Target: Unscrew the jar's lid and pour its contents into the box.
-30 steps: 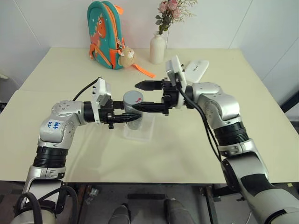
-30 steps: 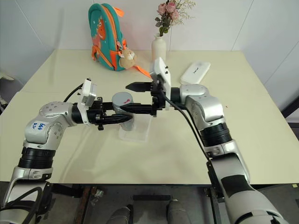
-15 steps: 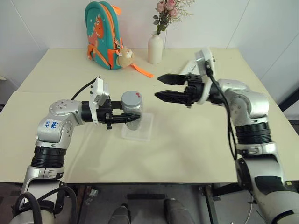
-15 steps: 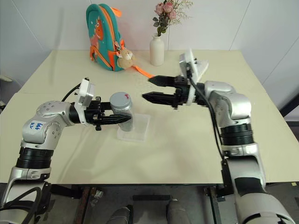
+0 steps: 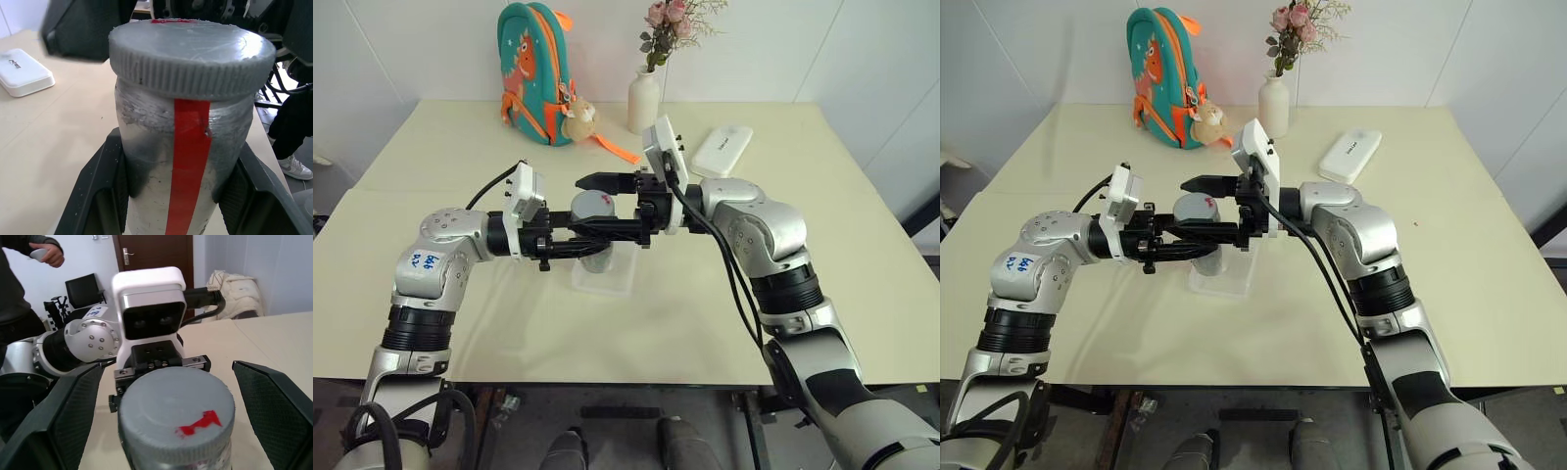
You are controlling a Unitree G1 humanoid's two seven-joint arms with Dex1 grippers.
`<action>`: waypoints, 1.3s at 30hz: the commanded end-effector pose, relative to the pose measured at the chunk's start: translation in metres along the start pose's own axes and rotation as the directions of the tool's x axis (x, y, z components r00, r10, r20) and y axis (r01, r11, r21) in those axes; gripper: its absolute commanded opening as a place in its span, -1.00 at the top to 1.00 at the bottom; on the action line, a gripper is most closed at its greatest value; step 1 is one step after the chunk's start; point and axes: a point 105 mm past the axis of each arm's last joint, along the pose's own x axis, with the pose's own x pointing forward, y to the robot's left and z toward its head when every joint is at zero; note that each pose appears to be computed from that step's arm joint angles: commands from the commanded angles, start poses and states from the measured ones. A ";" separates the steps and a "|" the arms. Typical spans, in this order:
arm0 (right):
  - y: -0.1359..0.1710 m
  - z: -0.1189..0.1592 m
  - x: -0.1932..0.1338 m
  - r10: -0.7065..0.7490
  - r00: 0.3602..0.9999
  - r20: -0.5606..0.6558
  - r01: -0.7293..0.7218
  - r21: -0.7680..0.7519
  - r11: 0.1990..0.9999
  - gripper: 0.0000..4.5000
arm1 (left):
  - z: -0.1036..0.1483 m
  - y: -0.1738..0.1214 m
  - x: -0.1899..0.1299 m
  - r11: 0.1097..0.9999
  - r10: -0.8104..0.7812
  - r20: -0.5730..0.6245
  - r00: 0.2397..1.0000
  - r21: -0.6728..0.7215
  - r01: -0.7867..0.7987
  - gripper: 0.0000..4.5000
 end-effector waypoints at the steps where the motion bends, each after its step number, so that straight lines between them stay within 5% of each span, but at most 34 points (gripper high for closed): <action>1: 0.002 0.016 0.005 0.019 0.999 0.034 -0.017 -0.064 0.998 -0.99 | 0.012 -0.001 0.001 0.999 -0.013 0.024 1.000 0.050 0.012 0.14; 12: -0.023 0.020 -0.025 -0.082 0.997 0.011 0.082 -0.096 0.992 -0.99 | 0.012 -0.002 0.000 0.999 -0.006 0.026 1.000 0.044 0.005 0.14; 23: -0.042 0.018 -0.093 -0.192 0.978 -0.075 0.186 -0.079 0.979 -0.99 | 0.011 0.000 -0.005 0.999 0.012 0.019 1.000 0.045 -0.013 0.14; 39: 0.000 0.021 -0.013 0.010 0.999 0.035 -0.009 -0.027 1.000 -0.99 | 0.010 -0.002 -0.001 0.999 0.008 0.025 1.000 0.040 -0.009 0.14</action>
